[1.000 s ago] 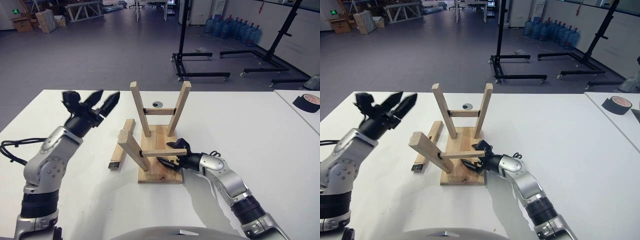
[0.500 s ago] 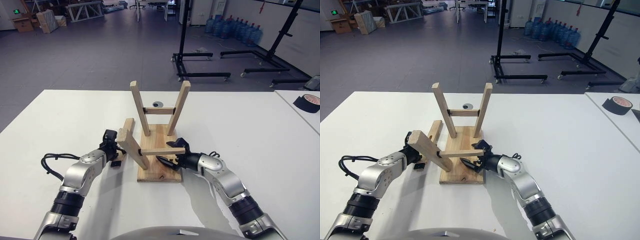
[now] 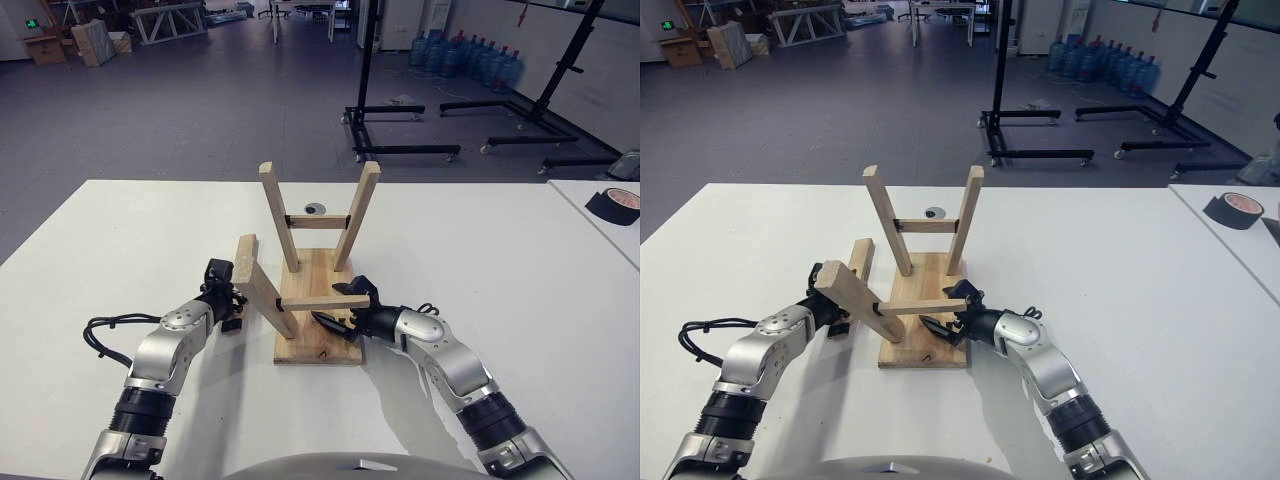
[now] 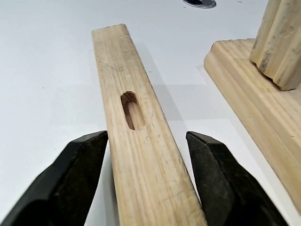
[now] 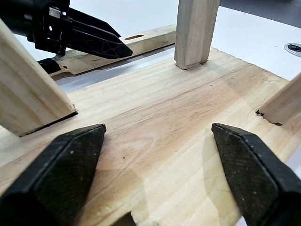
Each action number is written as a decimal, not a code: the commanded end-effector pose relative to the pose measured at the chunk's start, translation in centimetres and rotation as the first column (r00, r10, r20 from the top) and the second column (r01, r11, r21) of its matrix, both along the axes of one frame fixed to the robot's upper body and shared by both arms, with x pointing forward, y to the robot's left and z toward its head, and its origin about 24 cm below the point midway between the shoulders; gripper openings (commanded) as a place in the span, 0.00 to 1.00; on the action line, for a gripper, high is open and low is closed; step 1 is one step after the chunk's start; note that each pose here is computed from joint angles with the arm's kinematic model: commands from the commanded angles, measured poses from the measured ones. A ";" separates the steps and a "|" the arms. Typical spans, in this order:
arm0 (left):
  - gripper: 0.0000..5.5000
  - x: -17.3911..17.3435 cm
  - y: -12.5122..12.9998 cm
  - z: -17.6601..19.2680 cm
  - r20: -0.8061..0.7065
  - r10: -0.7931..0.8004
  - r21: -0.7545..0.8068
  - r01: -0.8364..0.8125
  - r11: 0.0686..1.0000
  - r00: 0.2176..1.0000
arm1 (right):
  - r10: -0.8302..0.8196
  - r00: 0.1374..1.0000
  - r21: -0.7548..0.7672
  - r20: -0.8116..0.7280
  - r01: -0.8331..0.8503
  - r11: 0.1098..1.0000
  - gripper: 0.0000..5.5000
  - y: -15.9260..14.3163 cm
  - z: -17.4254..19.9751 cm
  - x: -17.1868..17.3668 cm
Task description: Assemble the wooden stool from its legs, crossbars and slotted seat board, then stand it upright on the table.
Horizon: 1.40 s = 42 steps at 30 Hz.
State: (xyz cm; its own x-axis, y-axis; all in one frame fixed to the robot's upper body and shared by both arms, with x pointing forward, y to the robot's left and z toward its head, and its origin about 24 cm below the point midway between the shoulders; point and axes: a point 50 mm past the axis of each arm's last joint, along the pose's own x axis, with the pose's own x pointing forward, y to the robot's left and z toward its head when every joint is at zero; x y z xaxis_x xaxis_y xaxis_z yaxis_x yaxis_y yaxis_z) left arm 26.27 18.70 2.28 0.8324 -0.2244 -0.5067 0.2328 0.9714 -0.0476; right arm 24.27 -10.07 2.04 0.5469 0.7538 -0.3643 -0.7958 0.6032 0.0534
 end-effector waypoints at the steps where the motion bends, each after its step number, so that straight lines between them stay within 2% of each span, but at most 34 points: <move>1: 0.44 -1.2 1.7 -1.8 -0.092 0.040 0.033 -0.037 0.999 0.995 | -0.073 0.980 -0.196 -0.186 0.036 0.980 0.75 -1.9 -4.7 -2.5; 5: 0.37 -1.0 1.9 -1.2 -0.036 0.026 0.025 -0.025 0.999 0.999 | -0.079 0.980 -0.193 -0.182 0.043 0.980 0.75 -2.1 -4.6 -2.4; 11: 0.37 -0.6 2.9 0.0 0.065 0.043 0.052 -0.046 0.998 0.997 | -0.090 0.984 -0.176 -0.155 0.062 0.982 0.75 -3.1 -3.7 -1.9; 14: 0.37 0.0 3.7 1.4 0.173 0.078 0.051 -0.088 0.995 0.982 | -0.091 0.987 -0.159 -0.135 0.069 0.985 0.75 -3.4 -3.1 -1.6; 17: 0.37 0.7 4.7 4.9 0.404 0.128 -0.057 -0.115 0.992 0.906 | -0.064 0.994 -0.082 -0.087 0.057 0.995 0.75 -3.7 -1.8 -1.5; 19: 0.37 0.3 5.4 7.6 0.551 0.097 -0.136 -0.026 0.990 0.829 | -0.044 0.998 -0.027 -0.042 0.043 0.999 0.75 -4.3 -0.7 -1.6; 24: 0.37 -1.1 6.0 11.0 0.682 -0.030 -0.179 0.207 0.962 0.731 | -0.065 0.996 0.059 0.068 0.061 0.996 0.75 -6.6 1.9 -0.4; 29: 0.37 -2.3 3.8 10.7 0.655 -0.216 -0.222 0.458 0.861 0.724 | -0.066 0.995 0.162 0.081 0.053 0.985 0.75 -7.3 3.4 0.5; 32: 0.37 -2.9 3.0 10.3 0.627 -0.315 -0.265 0.575 0.774 0.712 | -0.046 0.998 0.309 0.053 0.027 0.951 0.75 -6.9 4.9 0.9; 37: 0.37 -2.8 1.6 8.7 0.512 -0.533 -0.330 0.727 0.602 0.674 | 0.073 0.997 0.626 0.007 -0.062 0.777 0.75 -5.6 8.5 2.4; 40: 0.37 -2.4 1.3 8.7 0.487 -0.579 -0.450 0.756 0.476 0.654 | 0.122 0.993 0.718 -0.007 -0.080 0.692 0.75 -4.7 9.5 3.5; 42: 0.37 -2.0 1.4 8.4 0.465 -0.581 -0.522 0.737 0.430 0.668 | 0.163 0.987 0.742 -0.016 -0.098 0.664 0.75 -3.9 9.7 3.7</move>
